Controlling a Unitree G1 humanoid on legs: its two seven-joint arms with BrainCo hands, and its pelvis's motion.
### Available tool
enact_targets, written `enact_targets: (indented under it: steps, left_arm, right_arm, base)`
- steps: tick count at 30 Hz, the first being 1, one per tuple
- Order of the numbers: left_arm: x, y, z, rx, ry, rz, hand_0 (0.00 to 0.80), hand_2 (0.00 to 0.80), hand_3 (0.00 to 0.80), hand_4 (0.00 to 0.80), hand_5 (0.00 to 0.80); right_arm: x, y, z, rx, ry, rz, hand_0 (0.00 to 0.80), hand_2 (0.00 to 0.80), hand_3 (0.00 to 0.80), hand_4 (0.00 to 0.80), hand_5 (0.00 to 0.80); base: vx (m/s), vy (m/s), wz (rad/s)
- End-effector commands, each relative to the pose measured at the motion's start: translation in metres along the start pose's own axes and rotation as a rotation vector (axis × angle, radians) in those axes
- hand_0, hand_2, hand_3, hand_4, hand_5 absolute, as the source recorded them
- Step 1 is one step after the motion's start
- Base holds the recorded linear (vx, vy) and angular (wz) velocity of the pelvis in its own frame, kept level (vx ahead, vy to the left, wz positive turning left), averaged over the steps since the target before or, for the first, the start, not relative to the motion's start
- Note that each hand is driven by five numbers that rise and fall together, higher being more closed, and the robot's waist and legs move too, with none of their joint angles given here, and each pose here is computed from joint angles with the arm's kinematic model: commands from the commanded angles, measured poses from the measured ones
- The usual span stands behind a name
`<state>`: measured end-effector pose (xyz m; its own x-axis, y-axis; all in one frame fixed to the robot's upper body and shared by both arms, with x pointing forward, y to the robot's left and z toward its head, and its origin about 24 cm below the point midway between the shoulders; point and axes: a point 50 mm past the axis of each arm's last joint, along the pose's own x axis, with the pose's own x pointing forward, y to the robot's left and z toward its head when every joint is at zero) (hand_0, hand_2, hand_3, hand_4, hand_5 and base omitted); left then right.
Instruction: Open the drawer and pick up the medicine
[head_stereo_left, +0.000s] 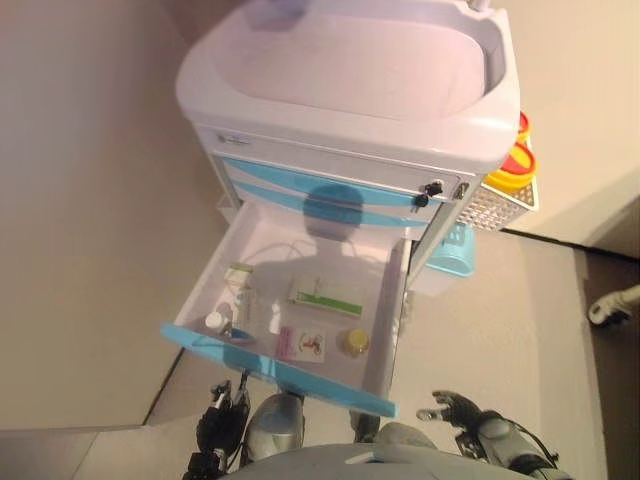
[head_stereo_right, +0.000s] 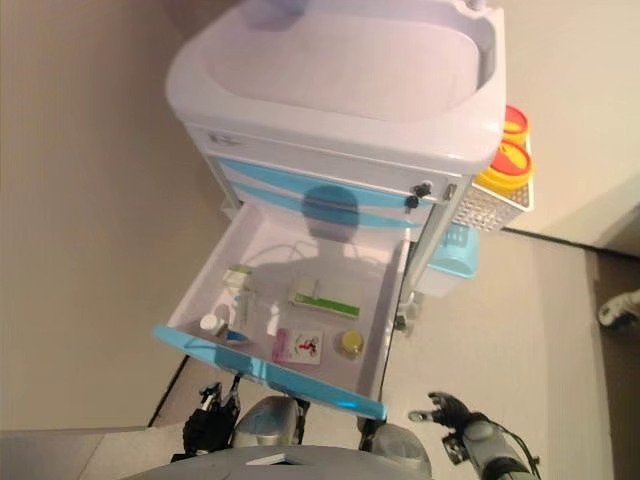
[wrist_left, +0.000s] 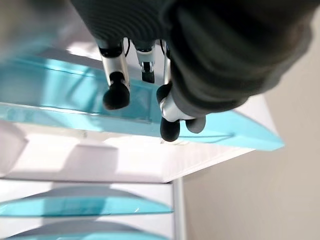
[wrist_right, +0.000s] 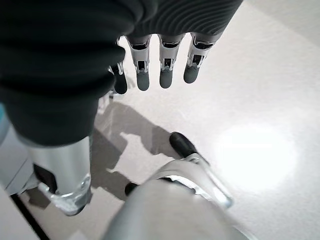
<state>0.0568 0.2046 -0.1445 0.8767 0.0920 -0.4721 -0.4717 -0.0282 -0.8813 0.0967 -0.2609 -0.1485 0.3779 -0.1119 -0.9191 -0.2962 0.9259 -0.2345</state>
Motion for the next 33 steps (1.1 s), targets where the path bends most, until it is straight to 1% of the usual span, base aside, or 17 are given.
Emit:
enact_targets:
  steps: [1, 5, 6, 7, 10, 15, 18, 20, 22, 23, 24, 25, 26, 27, 30, 31, 33]
  left_arm:
    - [-0.021, -0.004, 0.057, 0.106, -0.167, -0.012, 0.8, 0.8, 0.8, 0.8, 0.8]
    - [-0.027, 0.002, 0.057, 0.165, -0.142, 0.03, 0.8, 0.8, 0.8, 0.8, 0.8]
    - [-0.026, 0.003, 0.057, 0.193, -0.135, 0.05, 0.765, 0.765, 0.765, 0.765, 0.765]
    - [-0.027, 0.005, 0.057, 0.237, -0.12, 0.079, 0.0, 0.0, 0.0, 0.0, 0.0]
    - [-0.022, 0.006, 0.056, 0.364, -0.066, 0.145, 0.0, 0.0, 0.0, 0.0, 0.0]
    - [-0.006, -0.002, 0.062, 0.696, 0.023, 0.251, 0.0, 0.0, 0.0, 0.0, 0.0]
    - [0.003, -0.007, 0.067, 0.973, 0.071, 0.365, 0.0, 0.0, 0.0, 0.0, 0.0]
    - [0.011, -0.011, 0.068, 1.215, 0.135, 0.422, 0.0, 0.0, 0.0, 0.0, 0.0]
    - [0.013, -0.011, 0.067, 1.388, 0.196, 0.447, 0.0, 0.0, 0.0, 0.0, 0.0]
    - [0.014, -0.012, 0.068, 1.534, 0.233, 0.463, 0.0, 0.0, 0.0, 0.0, 0.0]
    - [0.014, -0.01, 0.064, 1.673, 0.326, 0.462, 0.0, 0.0, 0.0, 0.0, 0.0]
    - [0.013, -0.008, 0.063, 1.706, 0.352, 0.465, 0.0, 0.0, 0.0, 0.0, 0.0]
    - [0.011, -0.005, 0.062, 1.75, 0.409, 0.475, 0.0, 0.0, 0.0, 0.0, 0.0]
    - [0.009, -0.003, 0.061, 1.743, 0.43, 0.486, 0.0, 0.0, 0.0, 0.0, 0.0]
    - [-0.003, 0.012, 0.057, 1.615, 0.444, 0.575, 0.0, 0.0, 0.0, 0.0, 0.0]
    - [-0.005, 0.014, 0.057, 1.582, 0.442, 0.594, 0.0, 0.0, 0.0, 0.0, 0.0]
    - [-0.014, 0.025, 0.053, 1.508, 0.453, 0.644, 0.0, 0.0, 0.0, 0.0, 0.0]
  right_arm:
    - [-0.004, -0.028, 0.001, -0.004, -0.026, -0.084, 0.0, 0.0, 0.0, 0.0, 0.0]
    - [-0.005, -0.031, -0.006, 0.025, -0.009, -0.103, 0.0, 0.0, 0.0, 0.0, 0.0]
    - [-0.005, -0.031, -0.007, 0.031, -0.007, -0.107, 0.0, 0.0, 0.0, 0.0, 0.0]
    - [-0.006, -0.03, -0.009, 0.035, -0.005, -0.11, 0.0, 0.0, 0.0, 0.0, 0.0]
    - [-0.006, -0.027, -0.012, 0.039, -0.003, -0.115, 0.0, 0.0, 0.0, 0.0, 0.0]
    - [-0.007, -0.026, -0.014, 0.029, -0.028, -0.144, 0.0, 0.0, 0.0, 0.0, 0.0]
    - [-0.008, -0.03, -0.01, 0.059, -0.068, -0.199, 0.0, 0.0, 0.0, 0.0, 0.0]
    - [-0.008, -0.034, -0.003, 0.097, -0.113, -0.252, 0.0, 0.0, 0.0, 0.0, 0.0]
    - [-0.01, -0.039, 0.004, 0.135, -0.157, -0.298, 0.0, 0.0, 0.0, 0.0, 0.0]
    - [-0.012, -0.046, 0.013, 0.174, -0.209, -0.349, 0.0, 0.0, 0.0, 0.0, 0.0]
    - [-0.015, -0.056, 0.027, 0.214, -0.279, -0.405, 0.0, 0.0, 0.0, 0.0, 0.0]
    - [-0.017, -0.061, 0.034, 0.22, -0.305, -0.423, 0.0, 0.0, 0.0, 0.0, 0.0]
    - [-0.025, -0.073, 0.054, 0.237, -0.403, -0.481, 0.0, 0.0, 0.0, 0.0, 0.0]
    - [-0.029, -0.077, 0.065, 0.238, -0.447, -0.498, 0.0, 0.0, 0.0, 0.0, 0.0]
    - [-0.057, -0.087, 0.115, 0.208, -0.688, -0.541, 0.0, 0.0, 0.0, 0.0, 0.0]
    - [-0.062, -0.088, 0.123, 0.198, -0.737, -0.545, 0.0, 0.0, 0.0, 0.0, 0.0]
    - [-0.084, -0.088, 0.149, 0.151, -0.911, -0.557, 0.0, 0.0, 0.0, 0.0, 0.0]
  base:
    - [-0.011, 0.062, 0.06]
    - [0.019, 0.037, 0.41]
    - [0.05, 0.032, 0.04]
    - [0.05, 0.031, -0.01]
    - [0.093, 0.032, -0.06]
    - [0.078, 0.033, -0.07]
    - [0.054, 0.035, -0.15]
    - [0.044, 0.042, -0.1]
    - [0.03, 0.041, -0.36]
    - [0.025, 0.056, -0.32]
    - [0.017, 0.06, -0.27]
    - [-0.013, 0.084, -0.25]
    - [-0.02, 0.077, -0.3]
    - [-0.025, 0.108, -0.33]
    - [-0.019, 0.091, -0.41]
    - [-0.032, 0.062, -0.34]
    - [-0.037, 0.041, -0.28]
